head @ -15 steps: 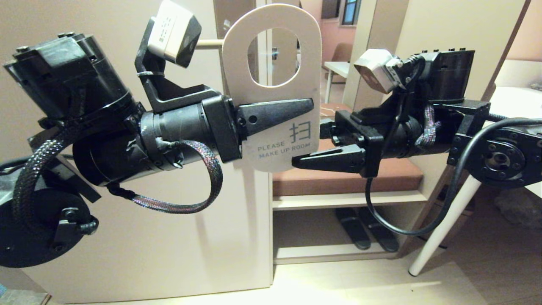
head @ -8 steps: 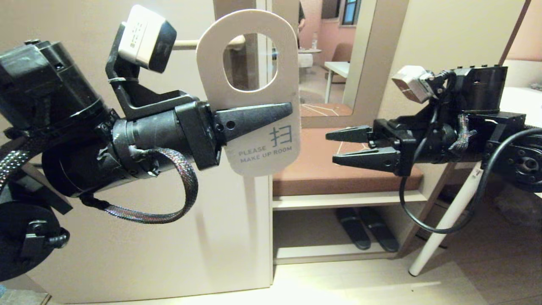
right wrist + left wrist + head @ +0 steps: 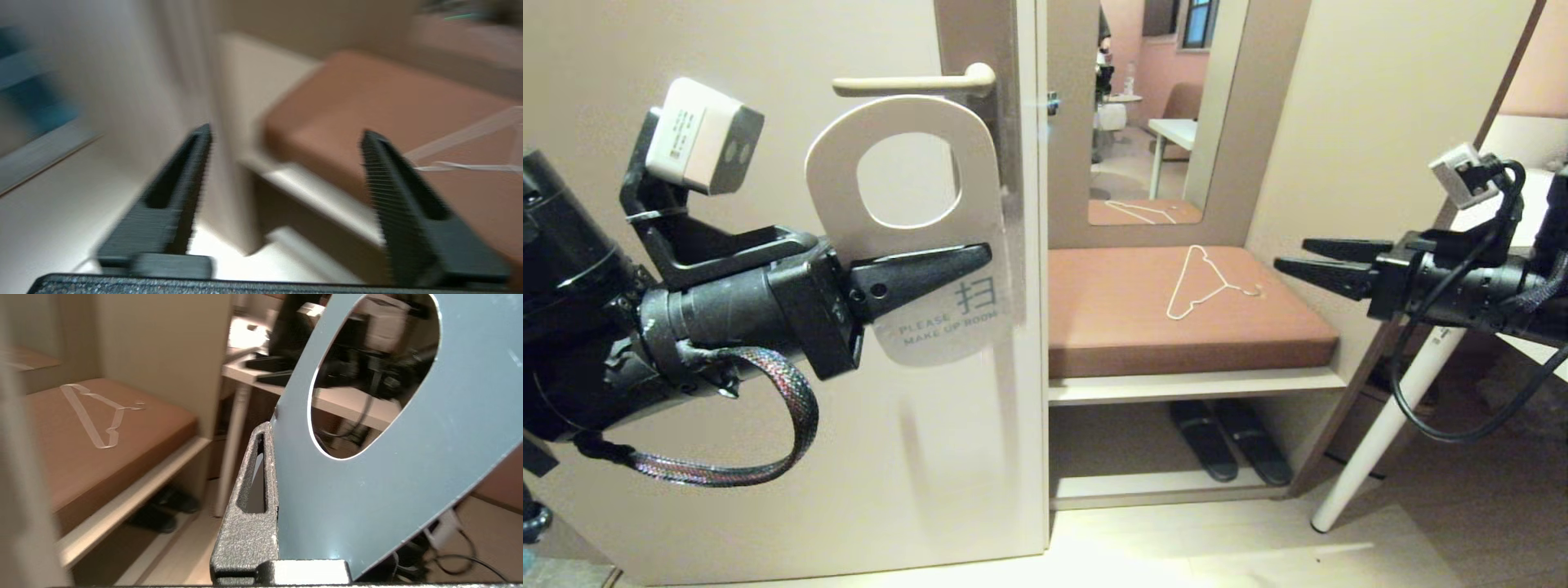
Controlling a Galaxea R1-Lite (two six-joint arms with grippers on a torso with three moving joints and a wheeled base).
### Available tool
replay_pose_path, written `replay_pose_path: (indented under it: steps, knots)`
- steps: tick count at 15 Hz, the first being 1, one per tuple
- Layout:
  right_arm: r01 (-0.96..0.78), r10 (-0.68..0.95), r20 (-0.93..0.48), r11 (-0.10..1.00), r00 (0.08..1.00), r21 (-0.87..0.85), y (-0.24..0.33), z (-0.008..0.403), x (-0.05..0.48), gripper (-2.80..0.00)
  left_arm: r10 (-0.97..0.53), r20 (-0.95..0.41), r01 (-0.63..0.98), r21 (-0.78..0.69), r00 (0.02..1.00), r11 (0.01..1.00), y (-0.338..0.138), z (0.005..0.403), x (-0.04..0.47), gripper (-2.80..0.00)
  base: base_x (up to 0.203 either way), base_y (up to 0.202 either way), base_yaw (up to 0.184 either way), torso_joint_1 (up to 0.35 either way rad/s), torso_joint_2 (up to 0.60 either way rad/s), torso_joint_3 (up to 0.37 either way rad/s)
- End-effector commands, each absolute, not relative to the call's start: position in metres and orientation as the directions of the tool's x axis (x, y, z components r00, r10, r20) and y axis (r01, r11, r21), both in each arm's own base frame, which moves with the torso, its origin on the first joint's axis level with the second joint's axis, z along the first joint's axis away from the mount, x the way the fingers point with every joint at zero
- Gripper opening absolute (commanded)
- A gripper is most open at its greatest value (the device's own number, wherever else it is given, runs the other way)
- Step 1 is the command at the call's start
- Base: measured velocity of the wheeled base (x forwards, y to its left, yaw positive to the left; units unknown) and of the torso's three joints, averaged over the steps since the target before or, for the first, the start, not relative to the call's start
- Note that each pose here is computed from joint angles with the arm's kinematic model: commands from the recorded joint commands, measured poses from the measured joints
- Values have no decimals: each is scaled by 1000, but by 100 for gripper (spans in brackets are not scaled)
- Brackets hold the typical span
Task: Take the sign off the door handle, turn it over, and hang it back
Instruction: Hang the sign back with the other side facing out
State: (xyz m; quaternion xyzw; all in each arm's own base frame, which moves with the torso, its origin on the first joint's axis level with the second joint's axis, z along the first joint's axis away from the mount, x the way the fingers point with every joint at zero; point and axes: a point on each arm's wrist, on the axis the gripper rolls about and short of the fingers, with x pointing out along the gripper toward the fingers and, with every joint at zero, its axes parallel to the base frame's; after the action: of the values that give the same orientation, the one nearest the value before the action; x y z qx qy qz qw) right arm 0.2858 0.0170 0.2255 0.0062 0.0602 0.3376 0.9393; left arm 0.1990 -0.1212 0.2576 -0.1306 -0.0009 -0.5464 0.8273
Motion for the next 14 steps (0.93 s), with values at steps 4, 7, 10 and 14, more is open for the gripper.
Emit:
replay_pose_path:
  steps: [4, 7, 10, 14]
  knots:
    - [-446, 446, -5, 895, 895, 20, 6, 224, 268, -280, -837, 171, 850, -197, 520, 488, -86, 262, 190, -280, 0, 0, 0, 0, 0, 0]
    - [-393, 393, -21, 919, 919, 25, 5, 213, 254, -280, -798, 172, 815, -193, 577, 547, -68, 258, 180, -280, 0, 0, 0, 0, 0, 0]
    - [-272, 272, -27, 962, 962, 23, 2, 204, 242, -280, -771, 161, 788, -148, 616, 598, -58, 252, 177, -280, 0, 0, 0, 0, 0, 0]
    - [-214, 214, -39, 977, 976, 20, -1, 195, 203, -280, -726, 136, 737, -71, 674, 672, -45, 243, 180, -280, 0, 0, 0, 0, 0, 0]
